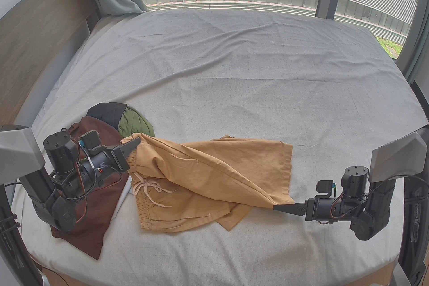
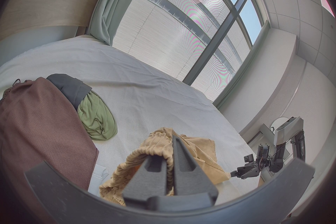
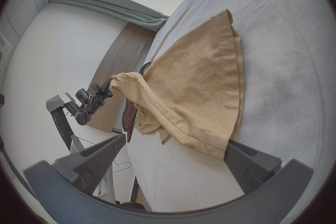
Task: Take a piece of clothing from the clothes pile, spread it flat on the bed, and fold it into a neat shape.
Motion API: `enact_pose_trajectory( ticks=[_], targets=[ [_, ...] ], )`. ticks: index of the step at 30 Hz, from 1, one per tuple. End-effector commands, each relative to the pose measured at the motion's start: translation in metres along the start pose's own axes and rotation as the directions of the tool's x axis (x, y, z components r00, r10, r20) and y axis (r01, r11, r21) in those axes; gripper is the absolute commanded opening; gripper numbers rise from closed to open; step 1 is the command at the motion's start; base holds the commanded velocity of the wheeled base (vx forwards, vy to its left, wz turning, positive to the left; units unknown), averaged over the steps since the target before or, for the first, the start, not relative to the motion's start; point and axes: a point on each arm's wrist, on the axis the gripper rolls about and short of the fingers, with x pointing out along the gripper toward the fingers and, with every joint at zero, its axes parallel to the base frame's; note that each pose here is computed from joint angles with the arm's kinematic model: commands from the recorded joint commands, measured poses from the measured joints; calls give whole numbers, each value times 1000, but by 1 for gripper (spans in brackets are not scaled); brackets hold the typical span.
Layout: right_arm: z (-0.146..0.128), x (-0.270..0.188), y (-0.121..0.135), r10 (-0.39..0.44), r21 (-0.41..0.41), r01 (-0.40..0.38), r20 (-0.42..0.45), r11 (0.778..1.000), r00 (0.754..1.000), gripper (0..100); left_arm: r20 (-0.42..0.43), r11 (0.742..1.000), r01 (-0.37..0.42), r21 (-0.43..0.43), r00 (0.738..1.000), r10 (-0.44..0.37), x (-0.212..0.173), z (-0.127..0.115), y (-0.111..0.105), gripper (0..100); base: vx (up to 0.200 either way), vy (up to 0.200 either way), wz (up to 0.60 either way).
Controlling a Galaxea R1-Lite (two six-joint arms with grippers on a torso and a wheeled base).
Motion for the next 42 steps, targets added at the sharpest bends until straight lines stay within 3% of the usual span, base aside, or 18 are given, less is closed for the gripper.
enact_pose_trajectory(
  ticks=[1,21,22,29,42],
  targets=[
    [-3,6,2,13,-4,-13,-16,1000,1000,100,1,1000,1,1,1000,-1,0,0,0,0,0,0,0],
    [-1,23,6,55,-41,-56,-29,998,998,100,1,1000,1,1,1000,-1,2,0,1,0,0,0,0],
    [-1,23,6,55,-41,-56,-29,998,998,0,1,1000,1,1,1000,-1,2,0,1,0,0,0,0],
    [2,19,14,63,-53,-64,-22,997,998,0,7,1000,0,1,1000,0,3,1,2,0,0,0,0],
    [29,-17,69,129,-161,-116,72,980,989,0,38,1000,12,11,999,-12,4,10,-1,0,0,0,0]
  ],
)
